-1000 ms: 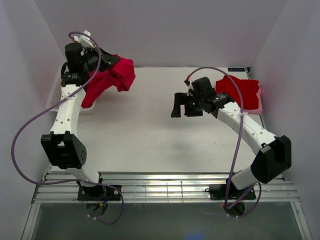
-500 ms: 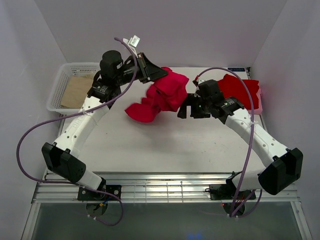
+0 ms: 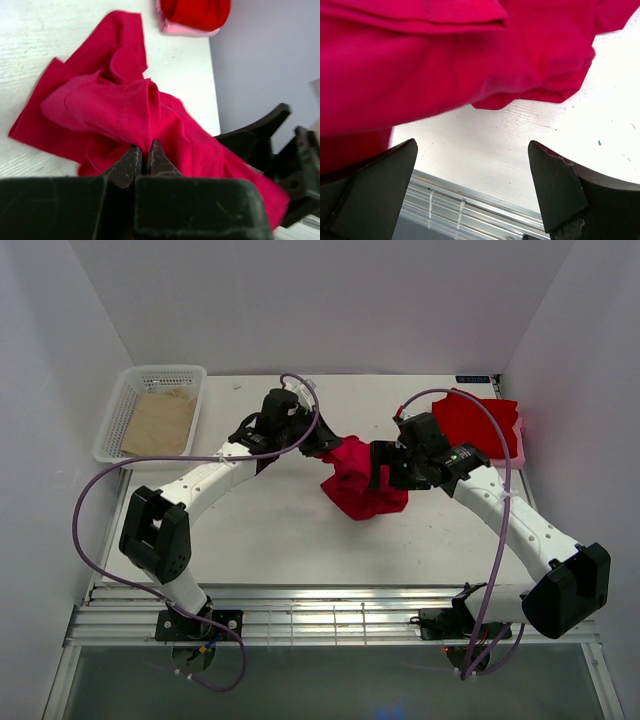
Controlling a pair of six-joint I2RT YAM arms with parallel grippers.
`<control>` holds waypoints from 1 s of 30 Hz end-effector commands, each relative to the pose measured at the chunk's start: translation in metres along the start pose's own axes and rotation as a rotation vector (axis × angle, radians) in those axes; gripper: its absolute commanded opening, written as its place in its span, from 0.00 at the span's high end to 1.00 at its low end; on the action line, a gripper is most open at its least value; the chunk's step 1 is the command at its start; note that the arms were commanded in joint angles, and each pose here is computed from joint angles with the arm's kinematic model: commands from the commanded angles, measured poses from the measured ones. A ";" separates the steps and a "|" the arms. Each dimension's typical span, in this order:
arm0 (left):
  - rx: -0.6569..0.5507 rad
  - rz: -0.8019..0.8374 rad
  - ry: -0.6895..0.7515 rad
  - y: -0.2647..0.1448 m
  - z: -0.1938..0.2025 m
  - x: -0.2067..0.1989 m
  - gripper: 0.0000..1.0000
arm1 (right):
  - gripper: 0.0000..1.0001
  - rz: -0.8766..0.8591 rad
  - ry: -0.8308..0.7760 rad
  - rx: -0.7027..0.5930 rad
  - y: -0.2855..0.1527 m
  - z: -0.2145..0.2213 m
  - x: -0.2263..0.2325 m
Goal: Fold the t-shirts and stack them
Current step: Move the tshirt to the center of the board
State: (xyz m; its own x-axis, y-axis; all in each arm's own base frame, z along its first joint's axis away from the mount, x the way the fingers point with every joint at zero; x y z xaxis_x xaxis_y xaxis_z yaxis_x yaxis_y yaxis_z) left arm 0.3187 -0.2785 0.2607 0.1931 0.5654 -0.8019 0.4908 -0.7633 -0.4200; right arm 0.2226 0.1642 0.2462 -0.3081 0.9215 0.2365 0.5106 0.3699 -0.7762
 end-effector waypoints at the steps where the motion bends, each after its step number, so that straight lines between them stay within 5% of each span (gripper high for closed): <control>1: -0.044 -0.007 0.050 -0.007 0.002 -0.004 1.00 | 0.03 0.009 0.009 -0.050 -0.011 -0.004 0.001; 17: 0.276 0.124 0.117 0.079 0.090 -0.039 1.00 | 0.05 0.004 0.005 -0.136 -0.041 -0.024 0.007; 20: 0.346 0.140 0.125 0.085 0.112 -0.033 0.72 | 0.05 0.004 0.012 -0.124 -0.049 -0.024 0.009; 21: 0.355 0.135 0.128 0.084 0.116 -0.030 0.40 | 0.05 -0.004 0.010 -0.123 -0.050 -0.024 0.010; 23: 0.308 0.124 0.154 0.075 0.112 -0.032 0.05 | 0.06 -0.009 0.007 -0.108 -0.045 -0.020 0.009; 30: -0.025 -0.188 0.252 0.027 0.069 -0.009 0.02 | 0.22 -0.046 0.008 -0.049 -0.017 -0.006 0.012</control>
State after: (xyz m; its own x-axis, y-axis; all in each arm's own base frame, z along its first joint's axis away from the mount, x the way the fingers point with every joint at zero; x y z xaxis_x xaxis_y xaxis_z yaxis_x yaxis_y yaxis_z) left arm 0.2560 -0.3633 0.1845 0.3204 0.6495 -0.6895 0.3028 -0.7600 -0.5751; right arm 0.2121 0.1607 0.2702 -0.3005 0.9204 0.2502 0.5387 0.3803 -0.7518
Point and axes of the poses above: each gripper's point midway between its finger pads, its own y axis out along the fingers, its own x axis along the line the jaws close on, z = x × y, the point moved 8 cm from there along -y, back along the fingers, and after that the axes turned 6 degrees about -y, right-handed, at the moved point
